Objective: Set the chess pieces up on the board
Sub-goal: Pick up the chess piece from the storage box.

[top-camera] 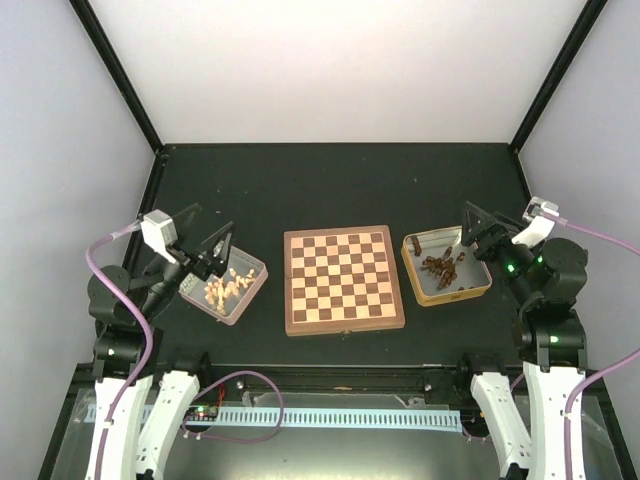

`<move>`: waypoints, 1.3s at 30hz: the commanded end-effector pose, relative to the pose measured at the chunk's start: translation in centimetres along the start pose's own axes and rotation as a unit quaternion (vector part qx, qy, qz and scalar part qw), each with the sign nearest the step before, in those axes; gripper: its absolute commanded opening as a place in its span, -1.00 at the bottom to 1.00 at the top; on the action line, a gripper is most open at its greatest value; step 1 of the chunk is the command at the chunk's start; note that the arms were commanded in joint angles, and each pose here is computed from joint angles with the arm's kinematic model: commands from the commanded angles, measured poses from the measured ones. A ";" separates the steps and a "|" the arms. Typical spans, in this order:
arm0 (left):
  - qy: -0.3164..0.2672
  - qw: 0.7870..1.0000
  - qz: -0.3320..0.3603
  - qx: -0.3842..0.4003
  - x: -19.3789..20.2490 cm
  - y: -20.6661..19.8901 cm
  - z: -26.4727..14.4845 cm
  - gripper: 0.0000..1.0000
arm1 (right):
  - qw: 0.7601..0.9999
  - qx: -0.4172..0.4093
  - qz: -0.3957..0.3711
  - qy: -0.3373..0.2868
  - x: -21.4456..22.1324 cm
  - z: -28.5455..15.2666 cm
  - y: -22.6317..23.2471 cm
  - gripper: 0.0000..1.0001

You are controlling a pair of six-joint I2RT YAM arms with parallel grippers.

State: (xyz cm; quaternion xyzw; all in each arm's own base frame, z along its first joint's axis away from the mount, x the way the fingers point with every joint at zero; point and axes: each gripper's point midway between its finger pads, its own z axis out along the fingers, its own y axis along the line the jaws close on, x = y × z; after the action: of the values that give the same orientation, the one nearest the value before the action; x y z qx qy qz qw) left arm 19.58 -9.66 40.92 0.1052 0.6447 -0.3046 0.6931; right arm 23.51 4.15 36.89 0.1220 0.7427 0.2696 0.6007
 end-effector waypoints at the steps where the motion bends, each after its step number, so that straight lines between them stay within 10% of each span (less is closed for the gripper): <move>1: -0.015 0.999 0.002 0.044 -0.3 -1.3 0.3 0.98 | 1.000 0.024 0.019 -0.004 0.7 0.3 -1.5 0.75; 11: 0.006 0.994 -0.042 0.097 2.3 -1.8 1.2 0.98 | 0.989 -0.067 0.019 0.134 6.9 2.6 -0.3 0.76; 28: 0.171 0.954 -0.236 0.072 11.2 0.6 5.8 0.94 | 0.957 0.100 0.059 0.265 15.8 6.5 -10.0 0.24; 39: 0.282 0.930 -0.235 -0.023 18.4 2.3 8.4 0.81 | 0.932 0.237 0.021 0.273 16.7 7.5 -15.5 -0.10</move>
State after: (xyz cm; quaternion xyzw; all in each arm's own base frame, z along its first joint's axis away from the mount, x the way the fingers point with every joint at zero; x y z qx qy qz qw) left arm 26.03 -17.78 23.78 0.0239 0.8120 -0.4355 0.3879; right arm 27.53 3.85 13.47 0.1823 0.9173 0.1838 0.3026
